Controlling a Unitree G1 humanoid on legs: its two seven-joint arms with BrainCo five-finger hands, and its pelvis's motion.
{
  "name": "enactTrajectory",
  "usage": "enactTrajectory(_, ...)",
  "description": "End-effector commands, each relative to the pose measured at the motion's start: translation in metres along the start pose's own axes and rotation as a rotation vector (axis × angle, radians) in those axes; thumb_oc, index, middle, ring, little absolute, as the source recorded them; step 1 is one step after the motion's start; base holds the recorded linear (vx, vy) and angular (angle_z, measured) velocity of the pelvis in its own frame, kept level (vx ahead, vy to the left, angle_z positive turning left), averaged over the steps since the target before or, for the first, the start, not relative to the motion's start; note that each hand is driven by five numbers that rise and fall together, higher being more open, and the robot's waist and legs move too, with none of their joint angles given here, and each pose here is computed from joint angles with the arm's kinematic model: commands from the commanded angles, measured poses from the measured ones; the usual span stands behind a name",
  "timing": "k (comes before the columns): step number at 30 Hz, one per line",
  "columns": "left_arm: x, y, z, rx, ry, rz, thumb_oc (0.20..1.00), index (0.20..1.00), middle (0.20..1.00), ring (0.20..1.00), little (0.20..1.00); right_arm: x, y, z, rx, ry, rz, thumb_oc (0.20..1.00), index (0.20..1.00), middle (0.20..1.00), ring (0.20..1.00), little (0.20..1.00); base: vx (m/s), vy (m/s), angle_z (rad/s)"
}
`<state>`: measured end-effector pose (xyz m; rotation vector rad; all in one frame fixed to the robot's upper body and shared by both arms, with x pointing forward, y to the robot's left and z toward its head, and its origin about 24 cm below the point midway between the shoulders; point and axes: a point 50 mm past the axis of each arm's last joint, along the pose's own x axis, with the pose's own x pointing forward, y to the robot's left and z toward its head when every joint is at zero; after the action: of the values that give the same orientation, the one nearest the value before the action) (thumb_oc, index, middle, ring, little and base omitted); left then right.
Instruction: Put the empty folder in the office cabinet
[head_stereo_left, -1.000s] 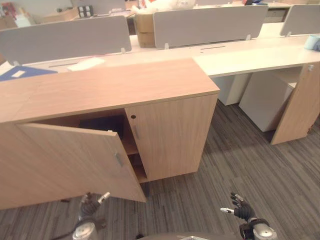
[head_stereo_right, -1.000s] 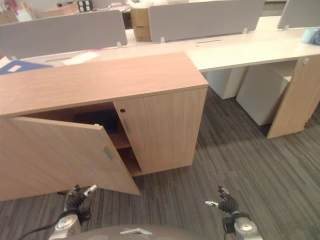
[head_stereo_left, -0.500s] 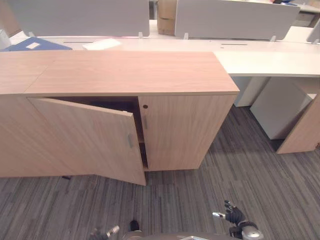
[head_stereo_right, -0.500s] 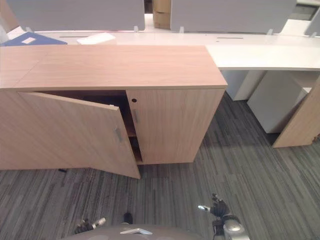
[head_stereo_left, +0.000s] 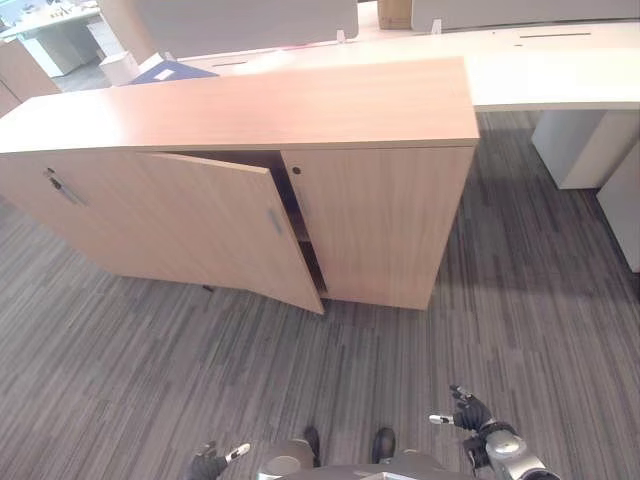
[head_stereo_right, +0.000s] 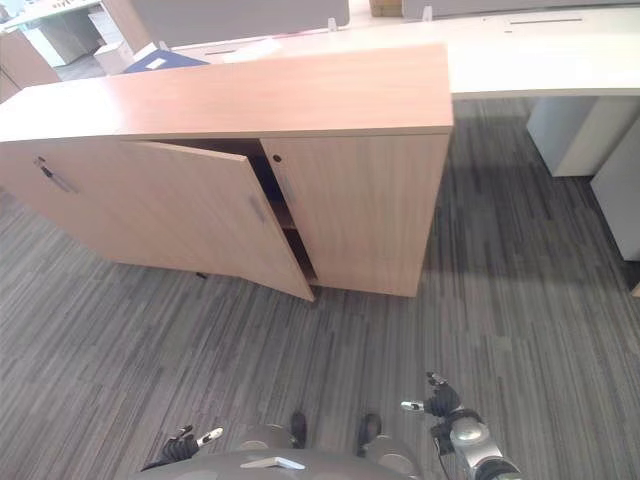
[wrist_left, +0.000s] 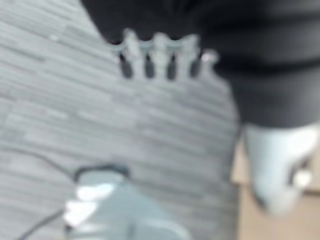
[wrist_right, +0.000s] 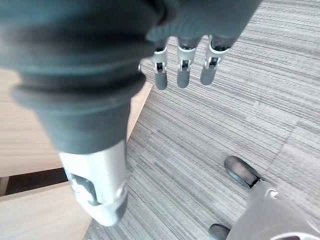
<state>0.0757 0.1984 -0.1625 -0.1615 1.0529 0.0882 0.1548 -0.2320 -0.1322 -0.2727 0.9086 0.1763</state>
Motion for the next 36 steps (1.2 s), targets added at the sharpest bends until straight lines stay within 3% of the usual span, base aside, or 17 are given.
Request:
enactTrajectory(1,0.004,0.019,0.025,0.042,-0.048,0.034,1.000,1.000,1.000,1.000,1.000,0.000,0.005,0.001,0.016,-0.020,0.008,1.000,1.000,1.000,1.000,1.000,0.06,0.127,0.34)
enactTrajectory(14,0.007,0.010,0.026,0.021,-0.040,0.027,1.000,1.000,1.000,1.000,1.000,0.003,0.033,-0.012,0.053,0.052,0.051,1.000,1.000,1.000,1.000,1.000,0.05,0.058,-0.04)
enactTrajectory(36,0.005,0.014,0.019,-0.010,-0.026,0.058,1.000,1.000,1.000,1.000,1.000,0.002,0.035,-0.016,0.080,0.063,0.053,1.000,1.000,1.000,1.000,1.000,0.01,0.005,-0.01)
